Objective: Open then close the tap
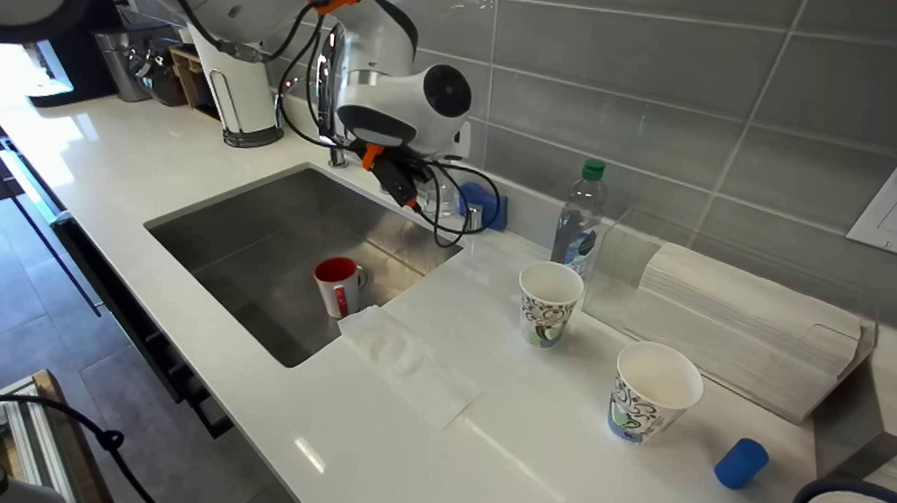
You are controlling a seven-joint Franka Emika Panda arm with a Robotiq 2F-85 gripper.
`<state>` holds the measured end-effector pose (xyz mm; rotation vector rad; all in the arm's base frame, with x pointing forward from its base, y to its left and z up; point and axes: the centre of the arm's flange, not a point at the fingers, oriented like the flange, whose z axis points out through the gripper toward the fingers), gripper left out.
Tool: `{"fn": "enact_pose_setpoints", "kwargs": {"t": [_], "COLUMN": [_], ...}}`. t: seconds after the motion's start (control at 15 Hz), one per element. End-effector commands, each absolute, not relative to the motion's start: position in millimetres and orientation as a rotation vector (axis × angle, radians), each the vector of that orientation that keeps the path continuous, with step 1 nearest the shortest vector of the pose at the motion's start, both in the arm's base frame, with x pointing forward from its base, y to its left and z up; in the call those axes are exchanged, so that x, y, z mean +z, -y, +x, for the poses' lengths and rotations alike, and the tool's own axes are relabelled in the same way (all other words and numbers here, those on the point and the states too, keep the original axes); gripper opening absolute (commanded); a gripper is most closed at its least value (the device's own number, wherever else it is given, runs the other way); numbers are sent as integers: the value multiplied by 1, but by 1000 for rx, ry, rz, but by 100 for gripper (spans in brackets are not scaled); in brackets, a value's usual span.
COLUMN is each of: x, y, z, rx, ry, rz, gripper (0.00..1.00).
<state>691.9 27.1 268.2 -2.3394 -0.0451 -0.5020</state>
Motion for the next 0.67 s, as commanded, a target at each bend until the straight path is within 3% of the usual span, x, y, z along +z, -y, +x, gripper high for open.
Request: {"fn": "enact_pose_setpoints", "kwargs": {"t": [0.0, 0.4, 0.6], "x": [282, 314, 332], "y": [-35, -24, -10], "z": [688, 663, 641], "rx": [-475, -407, -322], "ry": [56, 12, 27], "rz": [-2338, -2560, -2612], "gripper": [51, 94, 100]}}
